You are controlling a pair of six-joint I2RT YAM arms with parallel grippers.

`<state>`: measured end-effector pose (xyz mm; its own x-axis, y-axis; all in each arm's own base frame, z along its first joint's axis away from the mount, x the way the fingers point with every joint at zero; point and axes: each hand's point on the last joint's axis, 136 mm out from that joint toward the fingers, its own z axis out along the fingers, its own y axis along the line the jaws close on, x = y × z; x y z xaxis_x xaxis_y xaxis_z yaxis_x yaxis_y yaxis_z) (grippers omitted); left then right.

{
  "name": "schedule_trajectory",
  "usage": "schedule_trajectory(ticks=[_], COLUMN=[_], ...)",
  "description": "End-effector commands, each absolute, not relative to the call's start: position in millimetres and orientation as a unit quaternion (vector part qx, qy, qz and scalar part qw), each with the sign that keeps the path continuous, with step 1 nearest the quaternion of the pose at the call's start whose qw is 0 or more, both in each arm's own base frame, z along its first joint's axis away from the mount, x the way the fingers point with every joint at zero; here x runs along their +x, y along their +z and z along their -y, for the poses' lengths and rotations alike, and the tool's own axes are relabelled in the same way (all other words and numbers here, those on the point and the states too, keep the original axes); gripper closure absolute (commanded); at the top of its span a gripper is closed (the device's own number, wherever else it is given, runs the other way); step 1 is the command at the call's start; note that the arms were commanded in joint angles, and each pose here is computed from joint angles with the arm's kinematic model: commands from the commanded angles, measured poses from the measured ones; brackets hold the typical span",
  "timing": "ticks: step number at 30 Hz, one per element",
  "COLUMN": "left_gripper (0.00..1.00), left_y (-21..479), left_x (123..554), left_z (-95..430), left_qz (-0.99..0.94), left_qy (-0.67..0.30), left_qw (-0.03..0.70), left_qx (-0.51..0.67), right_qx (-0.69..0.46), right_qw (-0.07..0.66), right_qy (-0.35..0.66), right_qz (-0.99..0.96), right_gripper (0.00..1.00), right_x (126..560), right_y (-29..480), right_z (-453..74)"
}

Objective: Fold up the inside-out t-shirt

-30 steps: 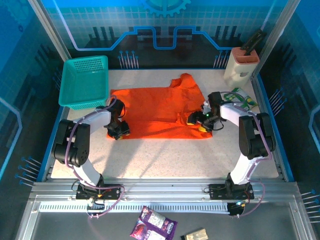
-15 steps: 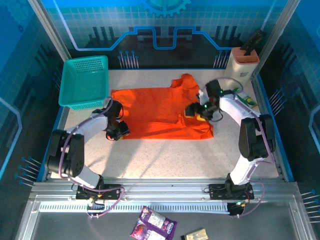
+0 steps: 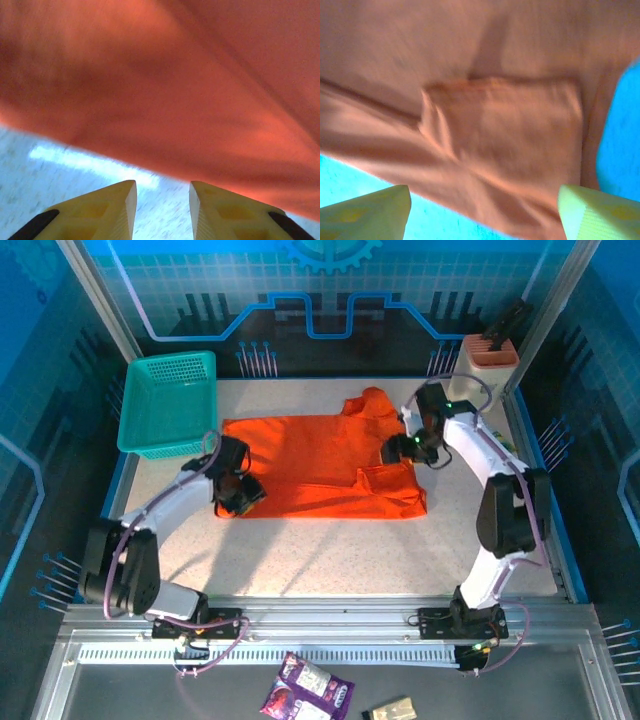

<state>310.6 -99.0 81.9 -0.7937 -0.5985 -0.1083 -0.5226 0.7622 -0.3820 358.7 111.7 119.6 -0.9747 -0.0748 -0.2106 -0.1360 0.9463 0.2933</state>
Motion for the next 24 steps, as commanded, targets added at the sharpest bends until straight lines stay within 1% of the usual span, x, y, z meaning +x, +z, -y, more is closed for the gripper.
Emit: schedule_trajectory(ticks=[1,5,8,11,14,19,24], left_gripper=[0.66,0.67,0.67,0.67,0.67,0.69,0.72], left_y=[98,107,112,111,102,78,50], left_x=[352,390,405,405,390,355,349], left_z=[92,94,96,94,87,70,57], left_qz=[-0.933,-0.936,-0.939,-0.943,-0.951,-0.955,-0.954], left_qy=[-0.172,-0.188,-0.190,-0.185,-0.167,-0.137,-0.138], left_qw=[0.147,0.147,0.145,0.140,0.119,0.093,0.071], left_qx=[-0.279,-0.259,-0.248,-0.241,-0.233,-0.247,-0.258], right_qx=[-0.022,-0.017,-0.017,-0.012,-0.012,-0.013,-0.001], right_qw=[0.069,0.051,0.061,0.075,0.079,0.065,0.050], right_qy=[0.135,0.177,0.204,0.203,0.215,0.236,0.264], right_qz=[-0.988,-0.983,-0.977,-0.976,-0.973,-0.970,-0.963], right_gripper=[0.24,0.25,0.25,0.27,0.27,0.28,0.29], right_x=[306,259,247,260,279,311,329], right_y=[123,121,122,121,112,95,75], right_z=[-101,-134,-154,-157,-166,-174,-183])
